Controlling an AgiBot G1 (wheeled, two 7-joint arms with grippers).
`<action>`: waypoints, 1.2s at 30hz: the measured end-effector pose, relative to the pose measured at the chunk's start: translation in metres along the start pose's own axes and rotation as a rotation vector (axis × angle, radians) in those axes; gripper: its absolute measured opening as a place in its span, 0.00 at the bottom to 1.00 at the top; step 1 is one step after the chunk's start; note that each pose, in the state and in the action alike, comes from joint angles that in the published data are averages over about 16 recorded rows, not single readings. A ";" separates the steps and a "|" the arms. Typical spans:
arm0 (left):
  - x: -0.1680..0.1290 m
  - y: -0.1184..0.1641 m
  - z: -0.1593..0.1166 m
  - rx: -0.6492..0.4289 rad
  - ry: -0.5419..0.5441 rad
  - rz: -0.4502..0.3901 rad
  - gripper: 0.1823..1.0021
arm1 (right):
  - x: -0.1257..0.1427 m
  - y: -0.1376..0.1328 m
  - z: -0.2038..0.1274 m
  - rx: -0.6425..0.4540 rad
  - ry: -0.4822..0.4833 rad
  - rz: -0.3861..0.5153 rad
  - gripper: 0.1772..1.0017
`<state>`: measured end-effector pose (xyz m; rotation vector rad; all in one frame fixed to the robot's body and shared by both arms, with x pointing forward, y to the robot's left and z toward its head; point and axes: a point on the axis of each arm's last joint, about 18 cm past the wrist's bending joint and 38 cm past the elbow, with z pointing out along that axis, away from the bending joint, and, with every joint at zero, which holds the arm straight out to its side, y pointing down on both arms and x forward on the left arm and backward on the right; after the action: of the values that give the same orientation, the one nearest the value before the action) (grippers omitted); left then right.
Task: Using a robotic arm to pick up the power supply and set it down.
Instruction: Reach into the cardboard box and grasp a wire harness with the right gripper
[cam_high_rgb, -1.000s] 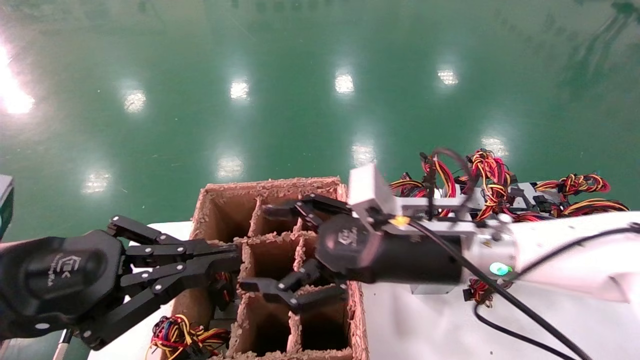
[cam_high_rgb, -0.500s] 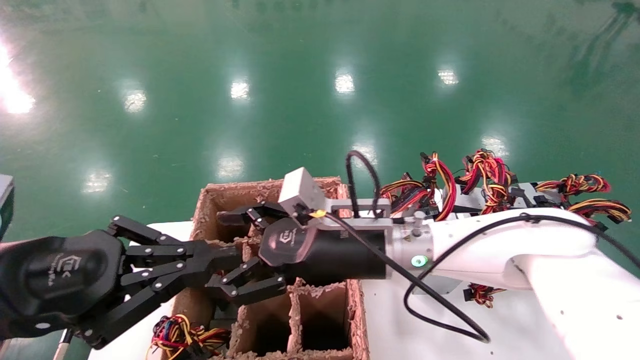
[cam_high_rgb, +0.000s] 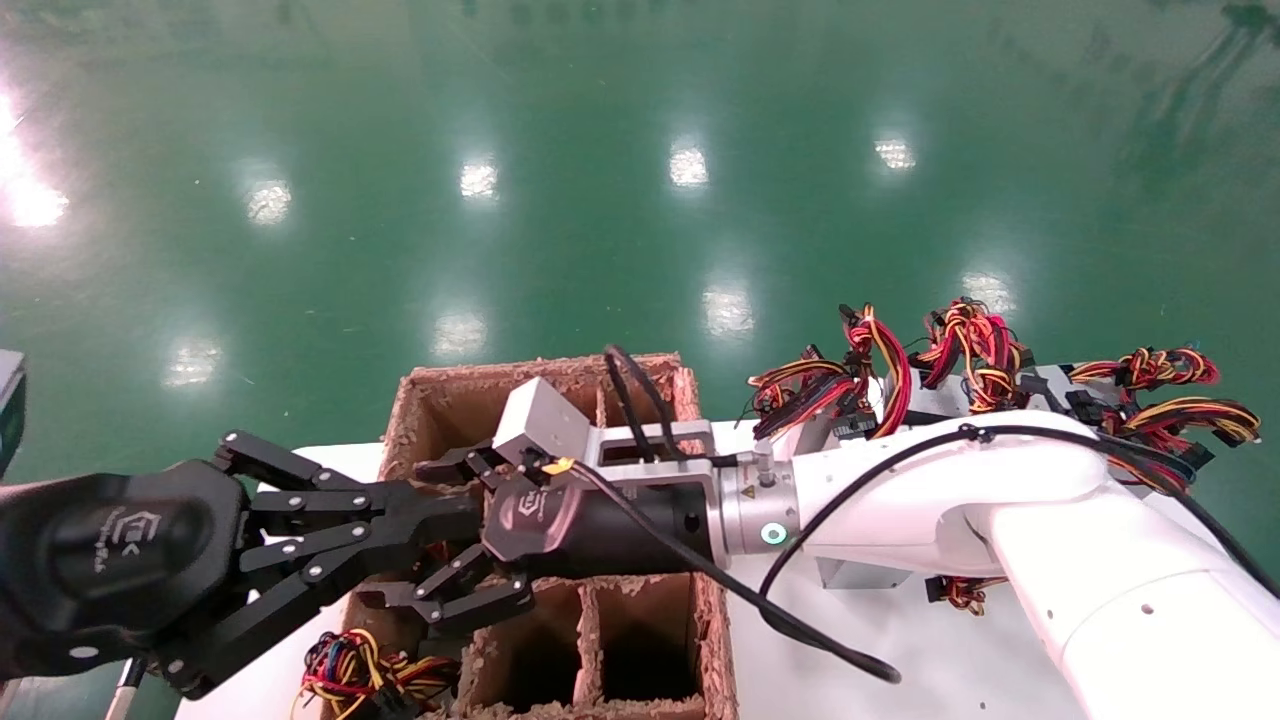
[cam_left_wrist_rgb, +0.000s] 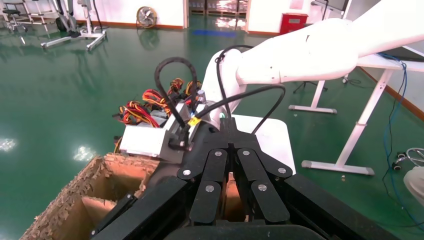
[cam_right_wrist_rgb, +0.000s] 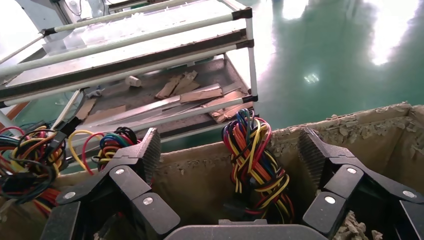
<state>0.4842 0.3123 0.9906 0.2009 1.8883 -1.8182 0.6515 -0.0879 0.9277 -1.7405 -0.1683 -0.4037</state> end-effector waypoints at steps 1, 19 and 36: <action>0.000 0.000 0.000 0.000 0.000 0.000 0.01 | 0.000 0.000 0.001 -0.002 0.003 0.000 0.99; 0.000 0.000 0.000 0.000 0.000 0.000 0.01 | 0.008 0.007 0.015 -0.021 0.070 0.007 0.74; 0.000 0.000 0.000 0.000 0.000 0.000 0.01 | 0.006 0.011 0.018 -0.034 0.061 0.019 0.27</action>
<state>0.4842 0.3123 0.9906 0.2009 1.8883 -1.8182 0.6635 -0.0728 0.9170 -1.7597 -0.1018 -0.4475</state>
